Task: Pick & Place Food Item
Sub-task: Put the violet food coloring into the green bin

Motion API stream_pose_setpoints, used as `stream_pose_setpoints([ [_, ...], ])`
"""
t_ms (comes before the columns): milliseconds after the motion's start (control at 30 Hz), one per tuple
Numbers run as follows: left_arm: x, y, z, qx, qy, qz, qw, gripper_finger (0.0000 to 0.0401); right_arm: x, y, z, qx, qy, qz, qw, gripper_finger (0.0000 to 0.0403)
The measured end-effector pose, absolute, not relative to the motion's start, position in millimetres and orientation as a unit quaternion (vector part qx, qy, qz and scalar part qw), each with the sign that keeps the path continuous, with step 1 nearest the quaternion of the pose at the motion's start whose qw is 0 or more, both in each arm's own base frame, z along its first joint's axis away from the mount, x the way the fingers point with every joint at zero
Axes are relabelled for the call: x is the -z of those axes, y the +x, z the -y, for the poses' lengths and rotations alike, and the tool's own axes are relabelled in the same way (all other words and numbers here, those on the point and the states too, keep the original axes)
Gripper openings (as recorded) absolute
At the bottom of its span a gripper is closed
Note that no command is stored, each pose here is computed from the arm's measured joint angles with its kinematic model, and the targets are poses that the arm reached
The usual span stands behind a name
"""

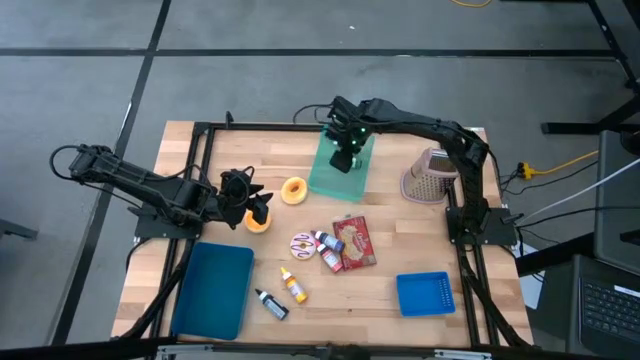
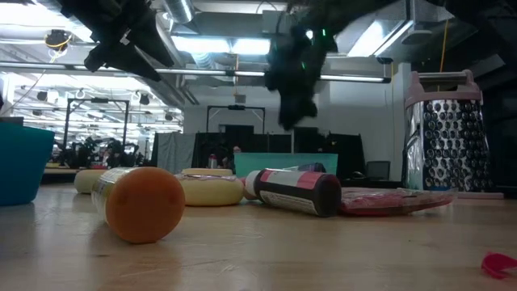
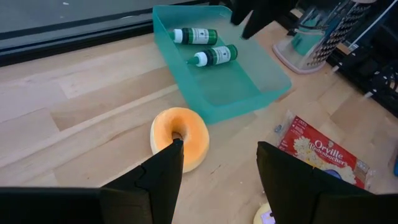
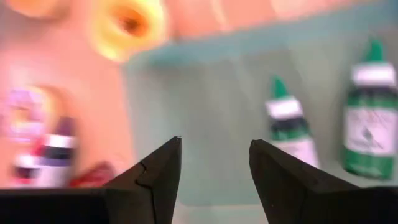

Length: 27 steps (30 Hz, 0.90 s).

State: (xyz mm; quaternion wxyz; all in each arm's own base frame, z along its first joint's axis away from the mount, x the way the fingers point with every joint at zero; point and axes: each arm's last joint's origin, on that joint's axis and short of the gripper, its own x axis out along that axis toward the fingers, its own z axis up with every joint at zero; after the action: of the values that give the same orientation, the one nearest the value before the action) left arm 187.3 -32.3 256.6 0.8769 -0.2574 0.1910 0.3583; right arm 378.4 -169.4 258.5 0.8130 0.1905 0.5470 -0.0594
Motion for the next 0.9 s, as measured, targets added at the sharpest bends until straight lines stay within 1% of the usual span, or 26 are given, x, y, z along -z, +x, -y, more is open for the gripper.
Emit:
stream_pose_setpoints([
  [133,-256.5,187.3,32.4,-0.356,-0.259,-0.193,0.877,0.0198,-285.3,392.6,132.2,0.028,0.179,-0.543,0.820,0.0187],
  [267,-256.4,187.4,32.6,-0.353,-0.260,-0.195,0.877,0.0198,-291.1,403.4,90.1,0.005,0.180,-0.552,0.814,0.0187],
  [433,-257.7,189.4,35.0,-0.329,-0.265,-0.201,0.884,0.0198,-274.1,410.1,44.9,0.012,0.164,-0.576,0.801,0.0187],
  [600,-261.3,184.4,42.5,-0.340,-0.240,-0.173,0.893,0.0198,-246.0,408.0,16.6,0.018,0.176,-0.603,0.778,0.0187],
  [700,-273.4,170.2,48.1,-0.308,-0.233,-0.154,0.909,0.0198,-230.6,405.3,3.9,0.023,0.185,-0.613,0.767,0.0187],
  [900,-306.3,119.2,52.2,-0.205,-0.236,-0.091,0.946,0.0198,-229.3,407.4,-10.6,0.012,0.215,-0.578,0.787,0.0187],
])
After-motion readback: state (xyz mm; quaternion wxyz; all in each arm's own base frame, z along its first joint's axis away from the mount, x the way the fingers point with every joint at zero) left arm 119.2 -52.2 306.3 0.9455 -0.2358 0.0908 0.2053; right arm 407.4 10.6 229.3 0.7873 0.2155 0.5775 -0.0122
